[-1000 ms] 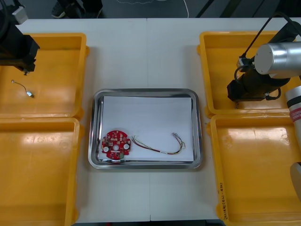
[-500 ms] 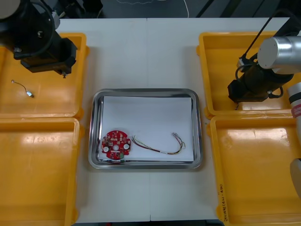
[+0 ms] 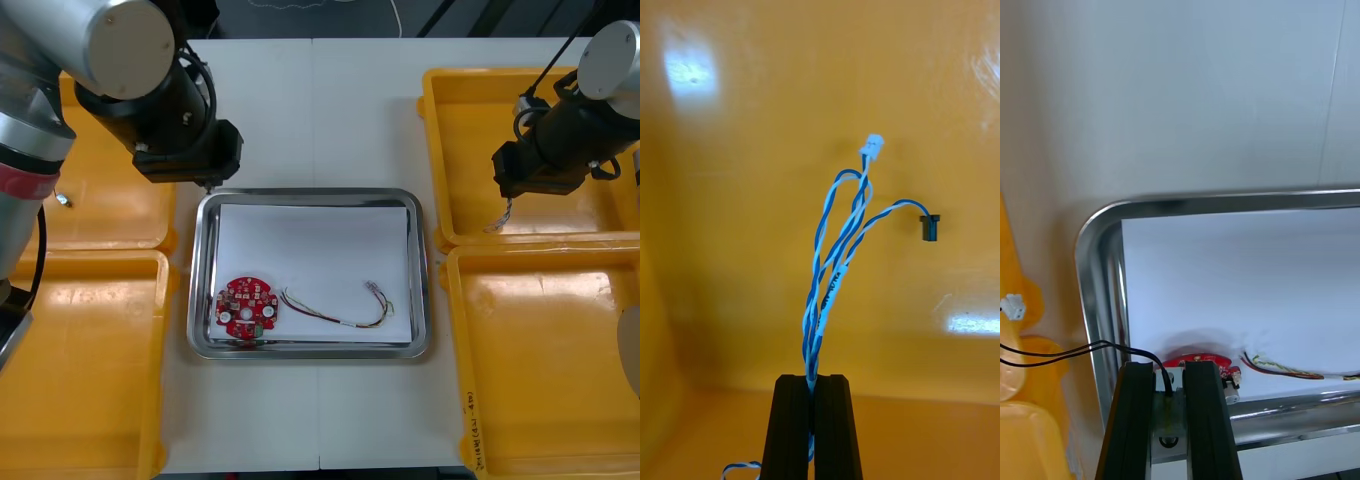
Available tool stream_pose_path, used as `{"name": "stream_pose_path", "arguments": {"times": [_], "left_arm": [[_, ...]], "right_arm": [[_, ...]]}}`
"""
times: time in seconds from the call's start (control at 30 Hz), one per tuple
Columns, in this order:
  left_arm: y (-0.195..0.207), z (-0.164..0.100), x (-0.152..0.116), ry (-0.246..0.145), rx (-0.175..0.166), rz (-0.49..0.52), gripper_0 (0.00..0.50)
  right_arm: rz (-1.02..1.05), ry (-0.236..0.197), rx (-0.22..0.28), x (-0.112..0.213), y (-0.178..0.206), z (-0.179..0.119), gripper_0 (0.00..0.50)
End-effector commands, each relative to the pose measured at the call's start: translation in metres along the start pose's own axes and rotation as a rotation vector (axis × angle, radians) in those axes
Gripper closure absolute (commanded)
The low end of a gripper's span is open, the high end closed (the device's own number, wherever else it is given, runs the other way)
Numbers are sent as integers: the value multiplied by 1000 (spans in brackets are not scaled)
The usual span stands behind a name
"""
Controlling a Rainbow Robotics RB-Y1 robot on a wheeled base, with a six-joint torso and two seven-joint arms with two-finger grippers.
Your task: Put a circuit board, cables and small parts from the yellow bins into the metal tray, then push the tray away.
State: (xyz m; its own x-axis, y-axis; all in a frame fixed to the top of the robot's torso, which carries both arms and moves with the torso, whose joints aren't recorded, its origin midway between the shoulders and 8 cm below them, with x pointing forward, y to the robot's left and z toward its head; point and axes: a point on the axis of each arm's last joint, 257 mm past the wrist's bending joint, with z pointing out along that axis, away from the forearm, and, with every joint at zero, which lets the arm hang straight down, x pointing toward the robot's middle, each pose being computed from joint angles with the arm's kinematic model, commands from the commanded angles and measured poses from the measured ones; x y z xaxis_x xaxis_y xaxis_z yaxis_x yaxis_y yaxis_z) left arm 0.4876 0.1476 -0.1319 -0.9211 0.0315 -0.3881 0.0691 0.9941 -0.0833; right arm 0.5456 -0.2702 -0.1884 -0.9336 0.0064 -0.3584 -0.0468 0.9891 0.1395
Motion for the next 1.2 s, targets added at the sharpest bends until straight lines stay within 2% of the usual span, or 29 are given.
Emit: {"name": "stream_pose_path", "arguments": {"times": [0.03,0.13,0.3,0.4,0.47,0.57,0.83,1.2], "left_arm": [[-23,9,7,23,-42,34,500],[-21,23,15,56,-68,48,500],[-27,45,16,52,-70,72,500],[-30,52,15,47,-58,81,500],[-33,59,15,40,-35,82,500],[-33,68,16,27,-24,87,500],[-24,86,21,10,-44,101,500],[-17,102,31,12,-51,115,499]], "right_arm": [[-30,-99,-24,-39,6,-57,500],[-54,-91,-29,-39,14,-66,500],[-93,-81,-55,-37,29,-79,500],[-128,-74,-74,-35,40,-87,500],[-158,-92,-80,-37,48,-93,500],[-193,-105,-77,-38,55,-98,500],[-232,-133,-87,-38,66,-106,500],[-284,-72,-64,-21,80,-86,500]]}}
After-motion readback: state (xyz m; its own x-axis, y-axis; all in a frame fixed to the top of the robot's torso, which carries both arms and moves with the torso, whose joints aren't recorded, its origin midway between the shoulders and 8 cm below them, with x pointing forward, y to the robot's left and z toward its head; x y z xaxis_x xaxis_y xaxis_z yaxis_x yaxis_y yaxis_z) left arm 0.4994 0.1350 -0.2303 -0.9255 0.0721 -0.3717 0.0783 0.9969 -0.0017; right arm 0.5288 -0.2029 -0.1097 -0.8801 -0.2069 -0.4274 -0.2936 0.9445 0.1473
